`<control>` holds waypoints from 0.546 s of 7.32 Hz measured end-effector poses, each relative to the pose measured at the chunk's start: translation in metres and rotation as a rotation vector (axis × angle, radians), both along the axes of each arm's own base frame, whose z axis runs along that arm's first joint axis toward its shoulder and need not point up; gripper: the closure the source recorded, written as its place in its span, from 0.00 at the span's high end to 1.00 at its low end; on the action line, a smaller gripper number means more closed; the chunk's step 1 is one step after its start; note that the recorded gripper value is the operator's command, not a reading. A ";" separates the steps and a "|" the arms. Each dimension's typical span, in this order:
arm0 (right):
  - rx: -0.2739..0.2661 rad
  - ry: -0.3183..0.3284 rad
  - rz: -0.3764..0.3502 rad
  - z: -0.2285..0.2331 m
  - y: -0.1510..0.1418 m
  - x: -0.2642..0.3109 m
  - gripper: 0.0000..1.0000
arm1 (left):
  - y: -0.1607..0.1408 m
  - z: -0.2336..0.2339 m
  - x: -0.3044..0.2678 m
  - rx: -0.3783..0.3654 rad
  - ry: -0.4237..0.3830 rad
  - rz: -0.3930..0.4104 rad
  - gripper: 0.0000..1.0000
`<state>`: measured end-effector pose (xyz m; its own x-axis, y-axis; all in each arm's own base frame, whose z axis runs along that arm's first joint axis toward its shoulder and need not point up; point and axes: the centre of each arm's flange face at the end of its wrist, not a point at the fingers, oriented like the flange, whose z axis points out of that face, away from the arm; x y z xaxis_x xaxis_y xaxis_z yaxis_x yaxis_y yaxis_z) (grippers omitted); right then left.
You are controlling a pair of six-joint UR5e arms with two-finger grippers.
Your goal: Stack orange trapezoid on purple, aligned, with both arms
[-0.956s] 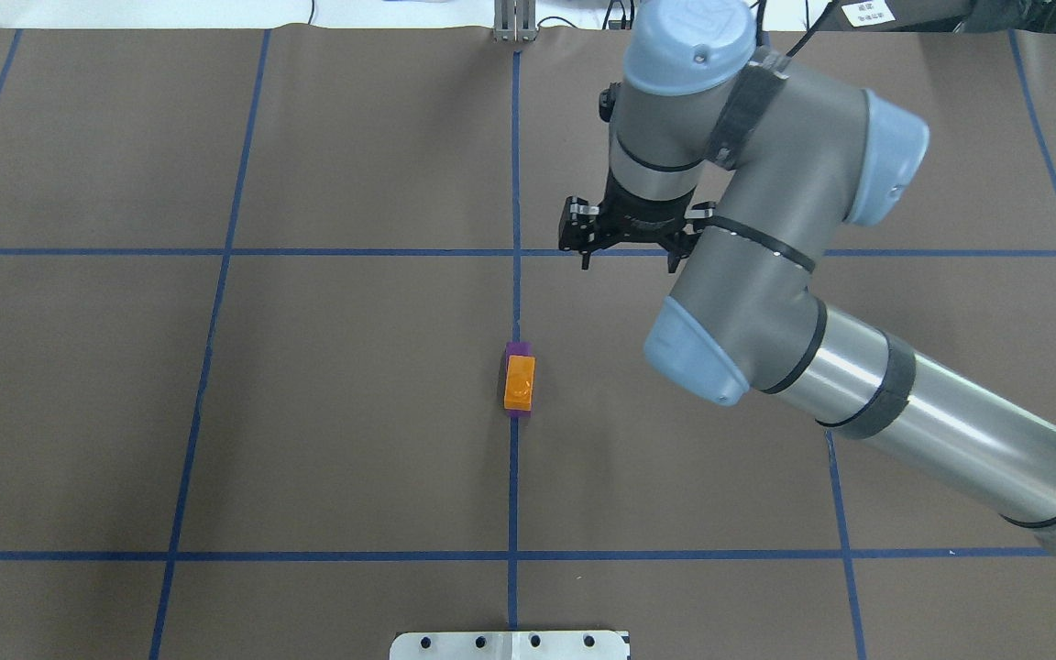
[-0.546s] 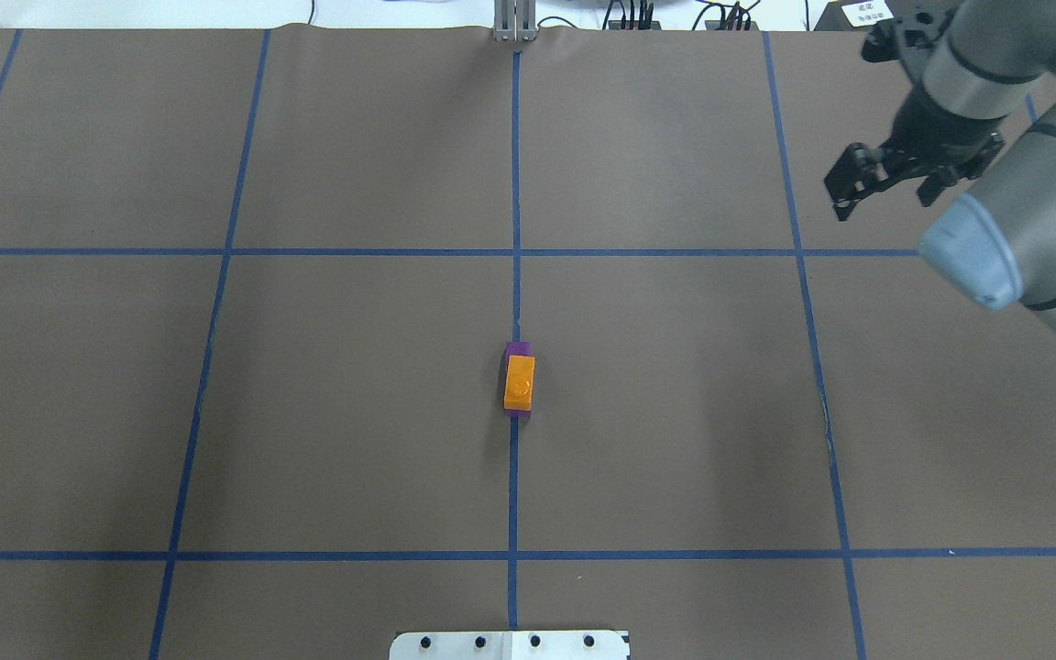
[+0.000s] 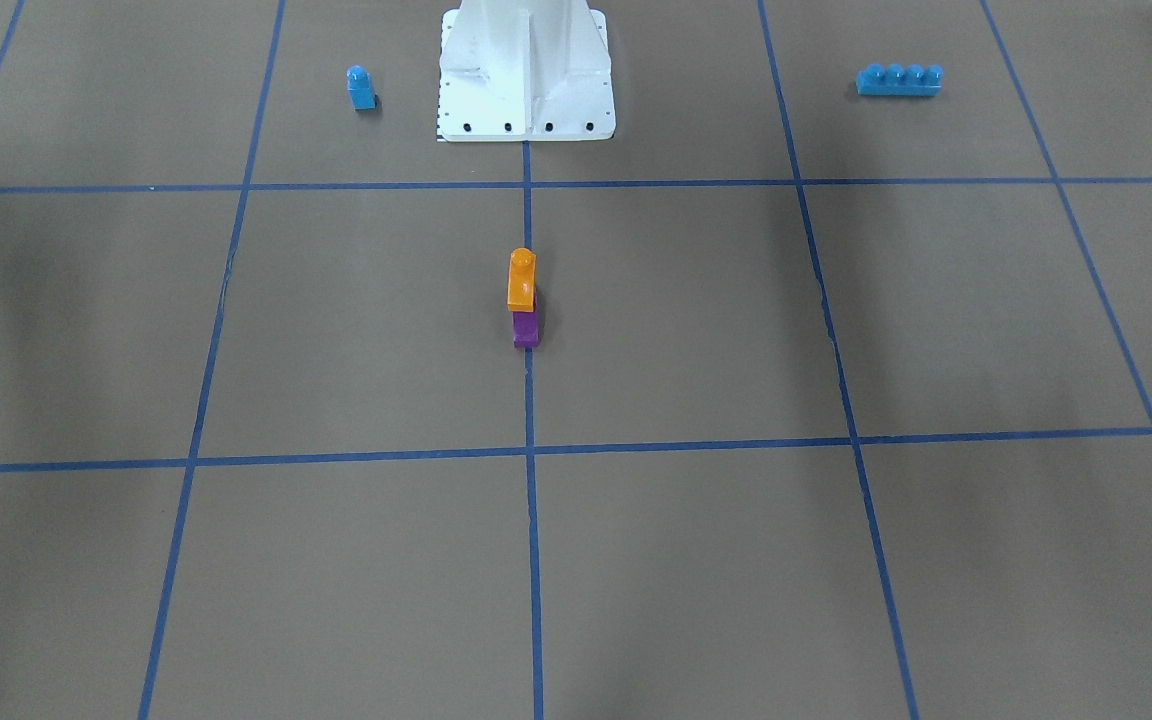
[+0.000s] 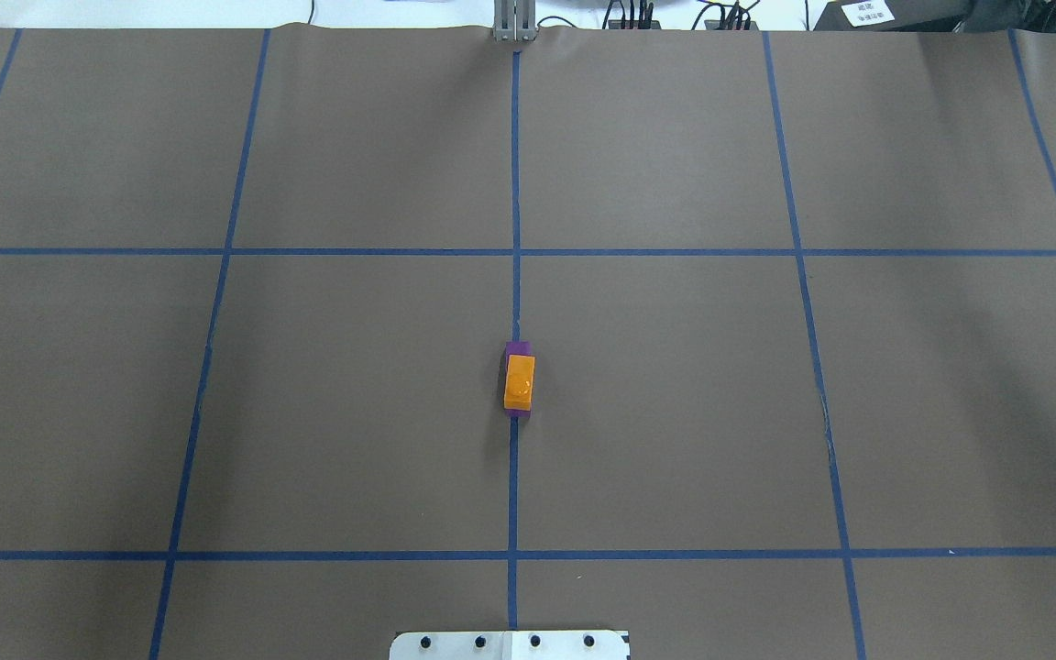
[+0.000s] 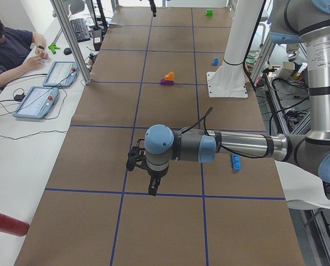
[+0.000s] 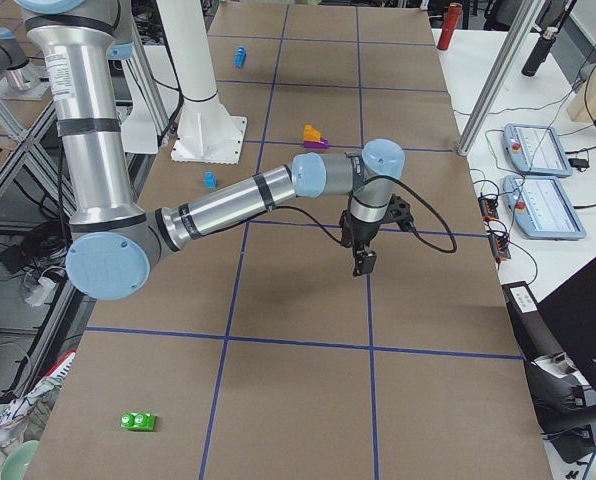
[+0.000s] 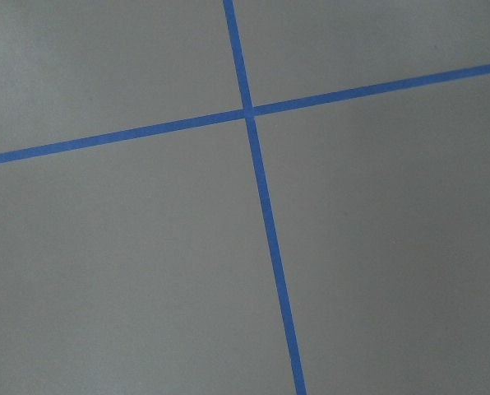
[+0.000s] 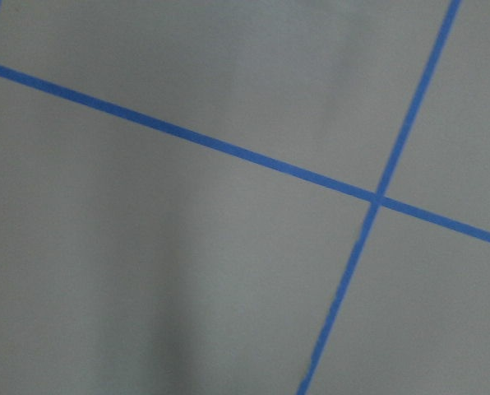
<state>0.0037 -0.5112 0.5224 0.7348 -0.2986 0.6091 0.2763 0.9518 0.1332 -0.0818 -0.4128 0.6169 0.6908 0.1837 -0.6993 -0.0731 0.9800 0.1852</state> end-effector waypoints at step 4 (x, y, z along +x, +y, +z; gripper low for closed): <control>-0.107 -0.013 0.108 0.082 0.079 0.088 1.00 | 0.001 0.000 0.000 0.000 -0.004 -0.001 1.00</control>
<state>0.0920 -0.4325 0.6041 0.7510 -0.1508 0.6429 0.1701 0.9849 0.0323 -0.0820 -0.4113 0.6166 0.6936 0.1835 -0.6966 -0.0732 0.9800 0.1853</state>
